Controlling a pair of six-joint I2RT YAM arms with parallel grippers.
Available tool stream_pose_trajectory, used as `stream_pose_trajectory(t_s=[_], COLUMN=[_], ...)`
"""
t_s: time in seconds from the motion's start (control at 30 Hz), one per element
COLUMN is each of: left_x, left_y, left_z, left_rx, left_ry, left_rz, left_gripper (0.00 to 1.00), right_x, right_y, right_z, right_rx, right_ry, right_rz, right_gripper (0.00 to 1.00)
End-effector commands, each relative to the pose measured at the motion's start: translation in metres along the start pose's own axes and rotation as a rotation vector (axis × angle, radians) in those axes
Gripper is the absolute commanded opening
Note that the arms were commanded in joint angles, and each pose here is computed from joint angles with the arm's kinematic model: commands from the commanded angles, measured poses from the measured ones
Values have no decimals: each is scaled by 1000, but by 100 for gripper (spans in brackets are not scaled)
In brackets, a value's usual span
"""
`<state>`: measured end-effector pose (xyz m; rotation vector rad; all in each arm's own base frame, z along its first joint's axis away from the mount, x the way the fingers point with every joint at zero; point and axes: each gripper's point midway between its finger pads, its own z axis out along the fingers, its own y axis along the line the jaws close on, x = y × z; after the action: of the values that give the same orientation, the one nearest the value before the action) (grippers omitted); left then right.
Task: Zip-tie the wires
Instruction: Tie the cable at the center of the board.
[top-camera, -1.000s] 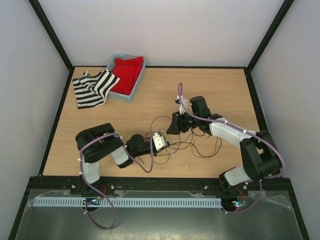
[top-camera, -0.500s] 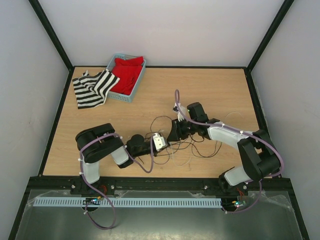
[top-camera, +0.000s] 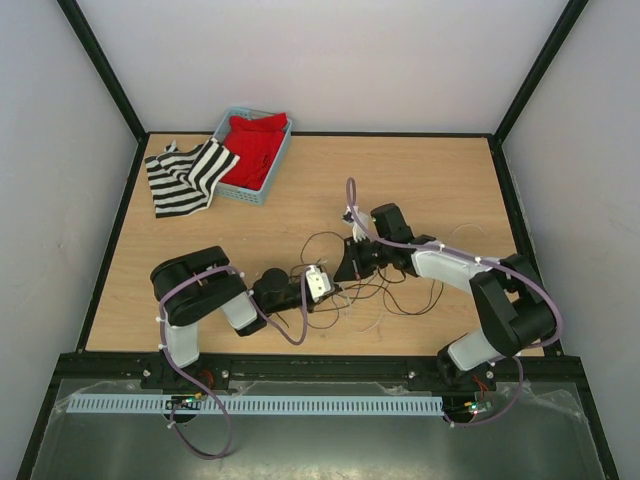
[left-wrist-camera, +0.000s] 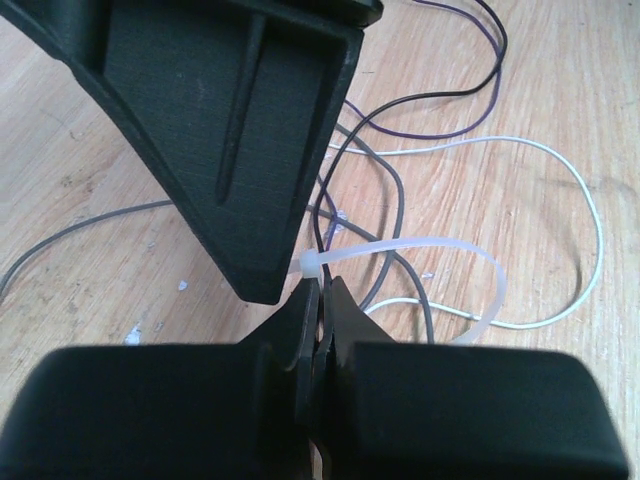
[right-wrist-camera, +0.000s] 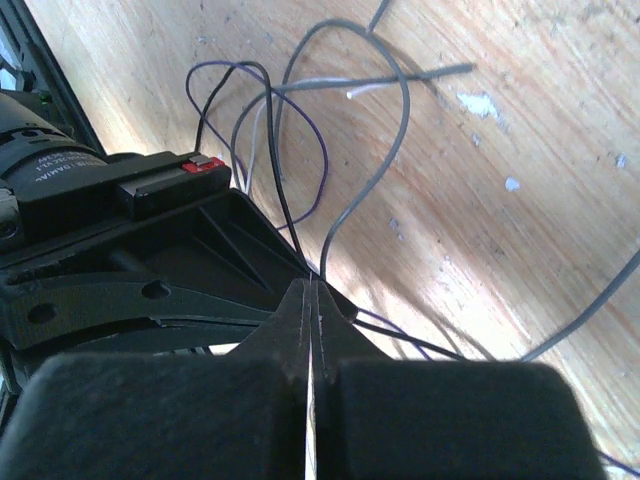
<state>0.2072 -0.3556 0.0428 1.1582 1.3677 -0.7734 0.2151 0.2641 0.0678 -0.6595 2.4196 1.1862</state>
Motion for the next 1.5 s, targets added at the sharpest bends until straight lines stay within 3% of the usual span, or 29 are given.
stream_pose_trajectory(t_s=[0.0,0.4,0.63,0.7,0.77,0.87,0.97,1.3,1.47], left_x=[-17,-17,-15,-15,-16,-17,-16,-16,-15], left_y=[4,-2,0,1,3,5,5,8,8], left_z=[1,2,2,2,2,2,2,2,2], left_rx=[-4,28,19,11,6,0,1,-12,-16], left_ry=[-52,-56,-51,-50,-51,-55,-54,-51,-50], left_rz=[14,8,-2,-13,-26,-30,-32,-31,-31], left_gripper=[0,0,0,0,0,0,0,0,0], right_x=[-35,-88,-96,-92,-80,-59,-40,-11,-2], right_y=[4,-4,-6,-5,-4,-3,-4,7,9], right_z=[0,-10,-15,-18,-22,-23,-22,-10,-4], right_rx=[2,42,52,56,60,44,39,0,-22], right_ry=[-47,-142,-159,-152,-141,-105,-75,-32,-15], right_rz=[-57,-102,-112,-115,-114,-98,-75,-43,-20], right_gripper=[0,0,0,21,35,46,50,49,39])
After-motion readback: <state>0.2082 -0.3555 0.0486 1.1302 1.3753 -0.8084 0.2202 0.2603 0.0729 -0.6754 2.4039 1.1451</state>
